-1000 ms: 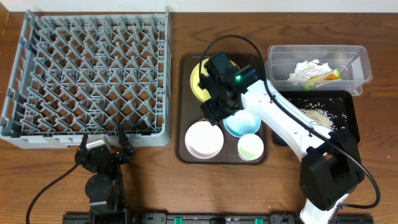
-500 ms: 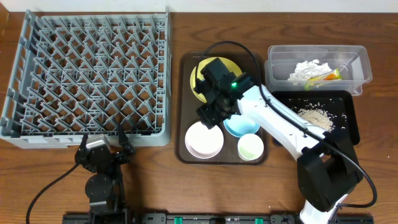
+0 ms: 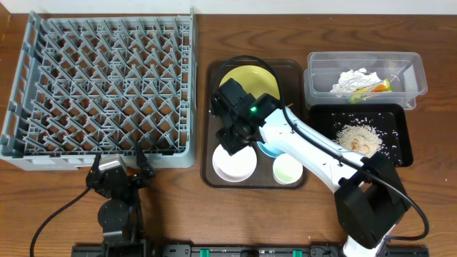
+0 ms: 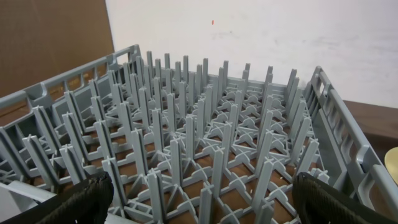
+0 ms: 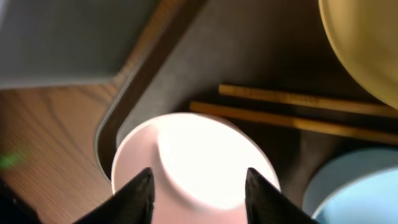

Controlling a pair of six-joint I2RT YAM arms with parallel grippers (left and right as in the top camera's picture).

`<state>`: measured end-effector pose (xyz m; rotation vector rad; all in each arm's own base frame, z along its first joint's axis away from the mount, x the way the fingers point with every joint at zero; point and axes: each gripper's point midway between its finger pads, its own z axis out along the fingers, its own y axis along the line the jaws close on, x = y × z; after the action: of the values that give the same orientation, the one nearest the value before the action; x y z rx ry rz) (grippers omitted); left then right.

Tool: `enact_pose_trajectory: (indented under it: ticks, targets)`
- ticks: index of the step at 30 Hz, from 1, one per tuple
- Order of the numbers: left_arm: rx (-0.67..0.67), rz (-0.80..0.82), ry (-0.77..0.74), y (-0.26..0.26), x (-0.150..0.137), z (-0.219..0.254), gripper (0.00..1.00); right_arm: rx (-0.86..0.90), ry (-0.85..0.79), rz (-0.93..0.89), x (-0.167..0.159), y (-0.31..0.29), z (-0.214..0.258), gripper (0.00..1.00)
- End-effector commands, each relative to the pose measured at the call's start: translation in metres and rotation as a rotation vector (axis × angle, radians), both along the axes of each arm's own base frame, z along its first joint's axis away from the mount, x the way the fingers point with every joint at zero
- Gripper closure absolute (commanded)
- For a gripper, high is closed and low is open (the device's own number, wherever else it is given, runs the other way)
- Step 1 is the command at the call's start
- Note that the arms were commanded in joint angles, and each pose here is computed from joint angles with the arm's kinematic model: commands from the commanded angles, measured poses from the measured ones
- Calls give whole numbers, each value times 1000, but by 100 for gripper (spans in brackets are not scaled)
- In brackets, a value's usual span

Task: Sort waste into correct bins and load items into the dishwasher
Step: 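Grasp the cream cup with the right gripper and lift it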

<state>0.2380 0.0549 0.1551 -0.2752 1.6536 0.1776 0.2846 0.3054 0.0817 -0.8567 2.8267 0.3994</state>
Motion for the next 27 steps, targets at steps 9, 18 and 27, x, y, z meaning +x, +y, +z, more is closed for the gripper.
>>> enact_pose_trajectory:
  ticks: [9,18,27]
  targets:
    - [0,3,59,1,-1,-19,8,-27,23,-267,-1,-58,58,48]
    - [0,3,59,1,-1,-19,8,-228,49,-523,-25,-143,80,49]
    - [0,3,59,1,-1,-19,8,-376,174,-589,-59,-175,22,52]
